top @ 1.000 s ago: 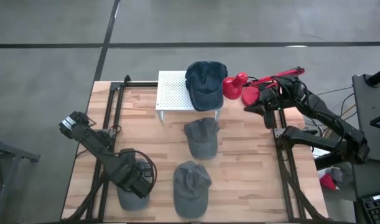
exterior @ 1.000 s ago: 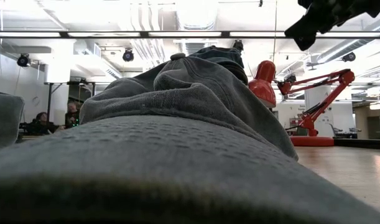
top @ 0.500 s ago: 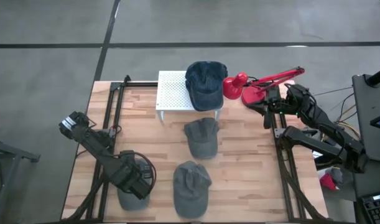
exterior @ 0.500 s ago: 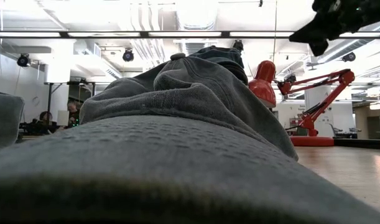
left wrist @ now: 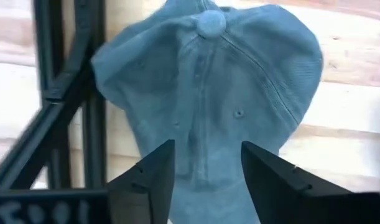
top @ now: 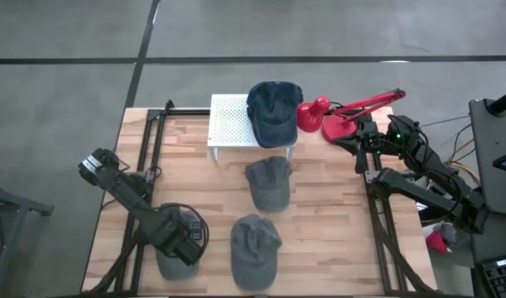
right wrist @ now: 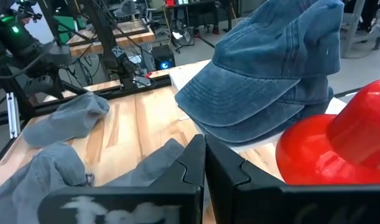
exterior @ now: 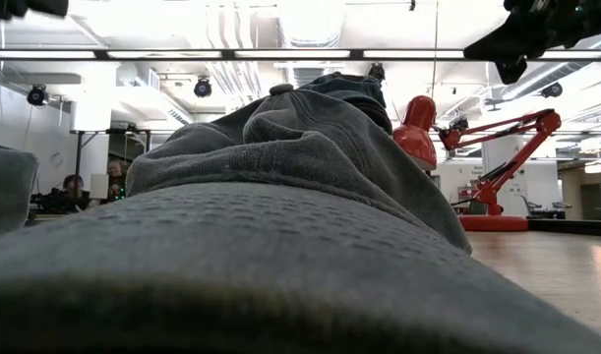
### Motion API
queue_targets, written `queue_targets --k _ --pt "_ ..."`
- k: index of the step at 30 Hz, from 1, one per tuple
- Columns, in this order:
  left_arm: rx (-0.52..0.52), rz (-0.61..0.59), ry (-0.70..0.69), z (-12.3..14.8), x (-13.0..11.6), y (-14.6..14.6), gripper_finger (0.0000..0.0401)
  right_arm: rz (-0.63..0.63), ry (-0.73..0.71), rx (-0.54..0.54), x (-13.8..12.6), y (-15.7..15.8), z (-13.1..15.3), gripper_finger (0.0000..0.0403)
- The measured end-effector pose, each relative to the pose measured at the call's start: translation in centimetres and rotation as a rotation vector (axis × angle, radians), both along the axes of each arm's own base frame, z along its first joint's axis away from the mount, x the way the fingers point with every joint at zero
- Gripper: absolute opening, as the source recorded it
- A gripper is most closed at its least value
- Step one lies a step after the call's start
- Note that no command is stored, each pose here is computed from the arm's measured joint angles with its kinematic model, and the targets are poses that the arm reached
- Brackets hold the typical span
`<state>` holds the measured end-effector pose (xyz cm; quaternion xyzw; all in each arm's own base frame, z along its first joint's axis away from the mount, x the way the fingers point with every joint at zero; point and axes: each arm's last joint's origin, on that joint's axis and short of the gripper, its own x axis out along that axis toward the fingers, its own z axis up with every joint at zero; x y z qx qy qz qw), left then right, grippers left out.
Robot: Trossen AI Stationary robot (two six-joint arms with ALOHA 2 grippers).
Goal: Pick & Place hat
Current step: Put the bottom left light gray cap on the shelf
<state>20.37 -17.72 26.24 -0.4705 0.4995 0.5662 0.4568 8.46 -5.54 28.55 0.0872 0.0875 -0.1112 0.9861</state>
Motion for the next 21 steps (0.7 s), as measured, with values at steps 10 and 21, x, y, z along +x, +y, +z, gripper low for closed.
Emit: queue_targets --k 10,21 --pt "-0.097 0.033 0.046 -4.8 -0.1 0.5 0.0233 0.0 -0.002 0.0 0.0 0.0 0.0 0.0008" --pt "-0.133 0.046 0.05 -4.5 0.3 0.6 0.0233 -0.004 -0.005 0.017 0.0 0.0 0.0 0.0008"
